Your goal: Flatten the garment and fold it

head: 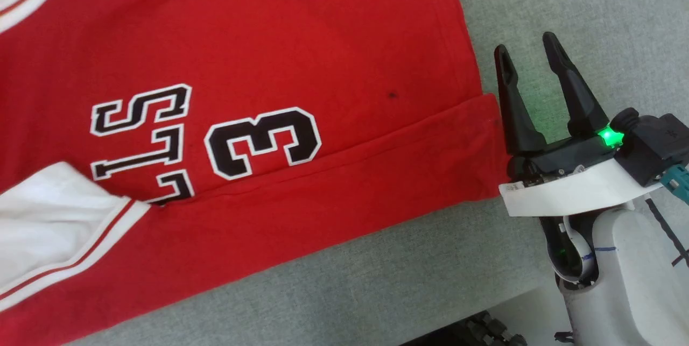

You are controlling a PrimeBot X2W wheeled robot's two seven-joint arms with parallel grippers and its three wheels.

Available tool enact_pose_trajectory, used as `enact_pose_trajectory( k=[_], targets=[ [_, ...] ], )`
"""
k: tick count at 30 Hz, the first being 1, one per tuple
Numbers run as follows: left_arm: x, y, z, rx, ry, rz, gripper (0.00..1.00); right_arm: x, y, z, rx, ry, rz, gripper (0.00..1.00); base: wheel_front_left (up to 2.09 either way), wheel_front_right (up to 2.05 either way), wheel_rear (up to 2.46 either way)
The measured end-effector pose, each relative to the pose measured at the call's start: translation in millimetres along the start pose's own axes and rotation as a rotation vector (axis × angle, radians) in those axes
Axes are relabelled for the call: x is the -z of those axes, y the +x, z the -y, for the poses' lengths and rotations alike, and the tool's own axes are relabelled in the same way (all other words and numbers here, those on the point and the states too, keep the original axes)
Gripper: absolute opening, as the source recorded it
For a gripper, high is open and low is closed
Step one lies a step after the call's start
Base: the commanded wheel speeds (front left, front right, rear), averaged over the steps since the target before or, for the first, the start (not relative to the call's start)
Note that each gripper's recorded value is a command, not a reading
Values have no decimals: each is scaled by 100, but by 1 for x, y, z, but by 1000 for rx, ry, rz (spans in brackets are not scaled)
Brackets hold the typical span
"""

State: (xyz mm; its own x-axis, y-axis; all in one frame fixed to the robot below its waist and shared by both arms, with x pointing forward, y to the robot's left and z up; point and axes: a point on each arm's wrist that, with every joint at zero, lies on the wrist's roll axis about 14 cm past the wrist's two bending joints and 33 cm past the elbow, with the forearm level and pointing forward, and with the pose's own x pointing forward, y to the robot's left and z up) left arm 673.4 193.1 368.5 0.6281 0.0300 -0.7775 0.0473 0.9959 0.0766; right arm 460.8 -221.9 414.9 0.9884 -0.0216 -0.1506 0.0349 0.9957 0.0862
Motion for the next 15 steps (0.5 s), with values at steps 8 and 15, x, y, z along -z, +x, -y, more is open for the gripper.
enact_pose_trajectory(
  k=[8,15],
  targets=[
    [8,-5,12,45,32,-24,0,-1,11,-2,-22,-35,-3,100,0,0,0],
    [10,-12,10,46,50,-6,0,-56,70,-22,-114,-124,66,100,0,0,0]
  ],
)
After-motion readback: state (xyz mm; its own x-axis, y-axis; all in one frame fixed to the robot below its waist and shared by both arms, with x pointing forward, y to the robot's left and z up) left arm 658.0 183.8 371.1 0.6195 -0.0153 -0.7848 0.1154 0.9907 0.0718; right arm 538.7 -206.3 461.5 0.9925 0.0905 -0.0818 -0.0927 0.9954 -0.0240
